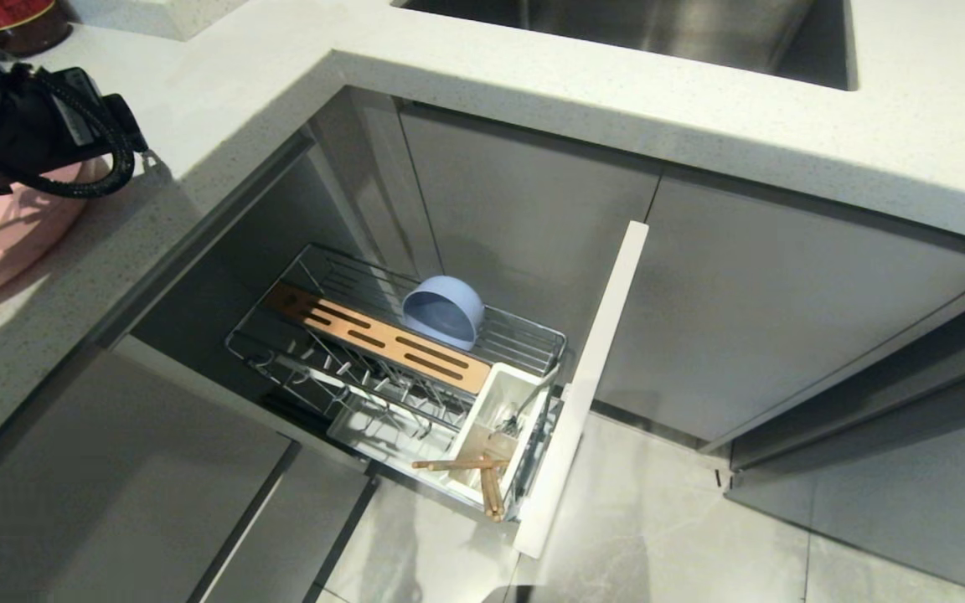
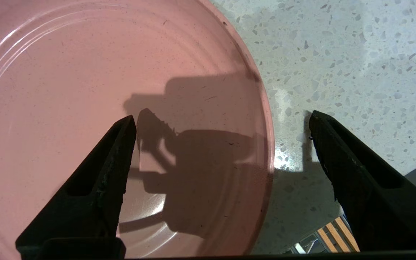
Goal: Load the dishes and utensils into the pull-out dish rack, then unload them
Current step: Pick up the plate and place it in the cupboard
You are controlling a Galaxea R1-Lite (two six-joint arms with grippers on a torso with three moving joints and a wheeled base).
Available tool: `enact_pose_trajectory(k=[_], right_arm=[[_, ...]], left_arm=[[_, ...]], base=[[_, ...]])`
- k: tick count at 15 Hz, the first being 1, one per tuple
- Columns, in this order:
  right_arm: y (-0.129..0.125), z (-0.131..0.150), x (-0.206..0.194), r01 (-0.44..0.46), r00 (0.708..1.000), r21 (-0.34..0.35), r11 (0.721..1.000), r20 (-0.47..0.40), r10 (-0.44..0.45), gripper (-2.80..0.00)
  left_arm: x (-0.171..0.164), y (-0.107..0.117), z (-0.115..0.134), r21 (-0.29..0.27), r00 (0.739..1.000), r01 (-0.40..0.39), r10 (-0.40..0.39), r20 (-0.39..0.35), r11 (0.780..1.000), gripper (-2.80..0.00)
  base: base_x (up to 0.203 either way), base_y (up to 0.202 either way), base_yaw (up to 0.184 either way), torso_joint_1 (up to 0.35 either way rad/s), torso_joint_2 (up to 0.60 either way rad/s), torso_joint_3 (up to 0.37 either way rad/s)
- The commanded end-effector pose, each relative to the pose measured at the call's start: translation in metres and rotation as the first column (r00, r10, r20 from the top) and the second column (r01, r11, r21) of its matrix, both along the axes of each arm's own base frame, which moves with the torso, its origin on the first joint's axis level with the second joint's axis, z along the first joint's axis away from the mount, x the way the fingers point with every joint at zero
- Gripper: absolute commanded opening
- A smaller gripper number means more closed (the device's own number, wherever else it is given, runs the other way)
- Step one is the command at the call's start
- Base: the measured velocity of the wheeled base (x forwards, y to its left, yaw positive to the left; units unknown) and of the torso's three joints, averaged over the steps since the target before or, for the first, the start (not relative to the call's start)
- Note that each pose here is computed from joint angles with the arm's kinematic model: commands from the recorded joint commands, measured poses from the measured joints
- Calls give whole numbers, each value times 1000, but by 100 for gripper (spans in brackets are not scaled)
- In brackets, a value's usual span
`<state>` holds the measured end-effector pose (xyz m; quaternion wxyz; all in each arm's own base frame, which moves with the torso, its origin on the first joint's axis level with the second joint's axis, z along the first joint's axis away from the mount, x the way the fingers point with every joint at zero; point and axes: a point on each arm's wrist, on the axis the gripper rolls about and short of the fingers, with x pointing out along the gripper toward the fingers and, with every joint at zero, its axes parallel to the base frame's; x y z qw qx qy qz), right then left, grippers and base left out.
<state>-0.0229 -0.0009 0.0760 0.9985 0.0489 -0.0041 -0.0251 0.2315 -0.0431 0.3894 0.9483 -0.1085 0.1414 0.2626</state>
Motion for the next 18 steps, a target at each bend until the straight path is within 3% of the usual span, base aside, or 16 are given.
enact_pose_trajectory(k=[1,4,5,18], right_arm=[[0,0,0,0,1000,0,1000,5,0,-280],[0,0,0,0,1000,0,1000,5,0,-280],[0,0,0,0,1000,0,1000,5,0,-280],[0,0,0,0,1000,0,1000,5,0,-280]], left_arm=[[3,-1,-3,2,1000,-4,4,-12,1000,0],[4,-1,-3,2,1000,-4,4,-13,1000,0],[4,-1,-3,3,1000,-4,4,-15,1000,-280],[-5,1,3,-4,1000,-3,3,11,1000,-280]], base=[[0,0,0,0,0,0],[0,0,0,0,0,0],[0,0,0,0,0,0],[0,0,0,0,0,0]])
